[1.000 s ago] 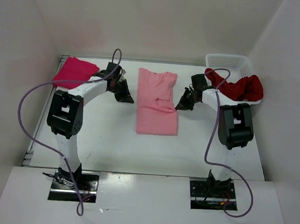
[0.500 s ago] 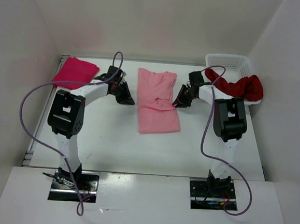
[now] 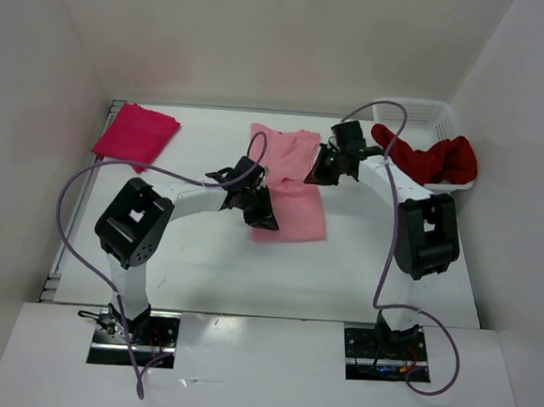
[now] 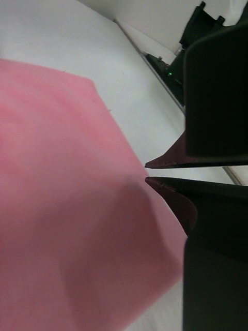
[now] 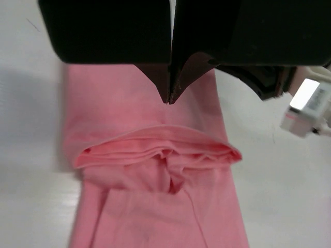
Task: Fold and stack the t-shirts
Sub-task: Fold the folded rectangular tshirt in 1/3 of the way
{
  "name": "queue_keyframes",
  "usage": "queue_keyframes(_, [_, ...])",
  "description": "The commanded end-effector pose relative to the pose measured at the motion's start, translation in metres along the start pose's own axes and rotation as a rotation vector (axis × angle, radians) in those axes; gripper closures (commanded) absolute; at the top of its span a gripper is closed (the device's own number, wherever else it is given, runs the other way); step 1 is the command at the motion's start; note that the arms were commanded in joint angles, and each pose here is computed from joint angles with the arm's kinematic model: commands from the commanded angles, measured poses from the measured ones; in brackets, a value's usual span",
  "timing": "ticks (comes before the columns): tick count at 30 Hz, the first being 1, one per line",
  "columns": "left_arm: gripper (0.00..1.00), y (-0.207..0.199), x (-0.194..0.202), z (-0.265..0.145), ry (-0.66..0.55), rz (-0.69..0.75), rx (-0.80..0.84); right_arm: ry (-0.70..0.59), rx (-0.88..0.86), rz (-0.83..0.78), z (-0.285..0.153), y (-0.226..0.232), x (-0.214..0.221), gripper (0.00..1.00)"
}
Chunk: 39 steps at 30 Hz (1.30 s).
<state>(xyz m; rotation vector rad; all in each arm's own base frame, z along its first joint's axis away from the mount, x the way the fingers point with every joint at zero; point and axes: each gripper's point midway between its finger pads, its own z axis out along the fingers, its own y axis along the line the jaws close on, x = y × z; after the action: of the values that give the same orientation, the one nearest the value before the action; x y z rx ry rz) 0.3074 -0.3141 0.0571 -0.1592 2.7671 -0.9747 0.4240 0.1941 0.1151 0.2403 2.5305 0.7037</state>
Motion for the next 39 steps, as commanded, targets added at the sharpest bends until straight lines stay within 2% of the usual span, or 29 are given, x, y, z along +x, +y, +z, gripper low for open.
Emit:
queue_keyframes(1, [0.82, 0.005, -0.022, 0.009, -0.065, -0.022, 0.002, 0.122, -0.016, -0.035, 0.027, 0.004, 0.045, 1.0])
queue_keyframes(7, [0.81, 0.032, -0.006, 0.014, -0.051, -0.042, -0.053, 0.151, -0.085, -0.024, 0.048, 0.022, 0.039, 1.0])
queue_keyframes(9, [0.81, 0.043, 0.003, 0.017, -0.035, -0.052, -0.071, 0.18, -0.065, -0.013, 0.059, 0.014, 0.045, 1.0])
queue_keyframes(15, [0.81, 0.06, 0.017, 0.018, -0.014, -0.068, -0.109, 0.146, -0.018, 0.001, 0.093, 0.005, 0.029, 1.0])
queue_keyframes(19, [0.81, 0.072, 0.027, 0.008, -0.016, -0.065, -0.152, 0.142, -0.02, 0.021, 0.115, 0.006, 0.019, 1.0])
queue_keyframes(24, [0.81, 0.082, 0.026, -0.014, -0.02, -0.085, -0.179, 0.167, -0.027, 0.047, 0.12, 0.006, 0.025, 1.0])
queue_keyframes(26, [0.77, 0.068, 0.023, -0.033, -0.046, -0.059, -0.153, 0.123, -0.07, 0.043, 0.096, 0.024, 0.012, 1.0])
queue_keyframes(27, [0.73, 0.058, 0.013, -0.05, -0.105, -0.046, -0.132, 0.097, -0.075, 0.036, 0.089, 0.024, 0.012, 1.0])
queue_keyframes(28, [0.71, 0.053, 0.013, -0.057, -0.121, -0.038, -0.117, 0.041, -0.116, 0.03, 0.062, 0.043, -0.002, 1.0])
queue_keyframes(30, [0.69, 0.05, 0.009, -0.072, -0.165, -0.044, -0.098, 0.02, -0.125, 0.041, 0.043, 0.044, -0.003, 0.97])
queue_keyframes(32, [0.66, 0.06, 0.016, -0.071, -0.151, -0.091, -0.094, -0.027, -0.143, 0.037, 0.014, 0.054, -0.007, 0.94])
queue_keyframes(35, [0.64, 0.069, 0.019, -0.063, -0.129, -0.108, -0.095, 0.003, -0.102, 0.1, -0.004, 0.023, 0.026, 0.89])
queue_keyframes(37, [0.62, 0.067, 0.021, -0.055, -0.1, -0.118, -0.071, -0.033, -0.094, 0.121, -0.024, 0.012, 0.03, 0.81])
queue_keyframes(38, [0.62, 0.073, 0.024, -0.049, -0.084, -0.128, -0.087, -0.011, -0.042, 0.148, -0.022, -0.008, 0.051, 0.78])
queue_keyframes(39, [0.6, 0.072, 0.024, -0.047, -0.078, -0.127, -0.076, -0.014, -0.023, 0.151, -0.025, -0.015, 0.058, 0.7])
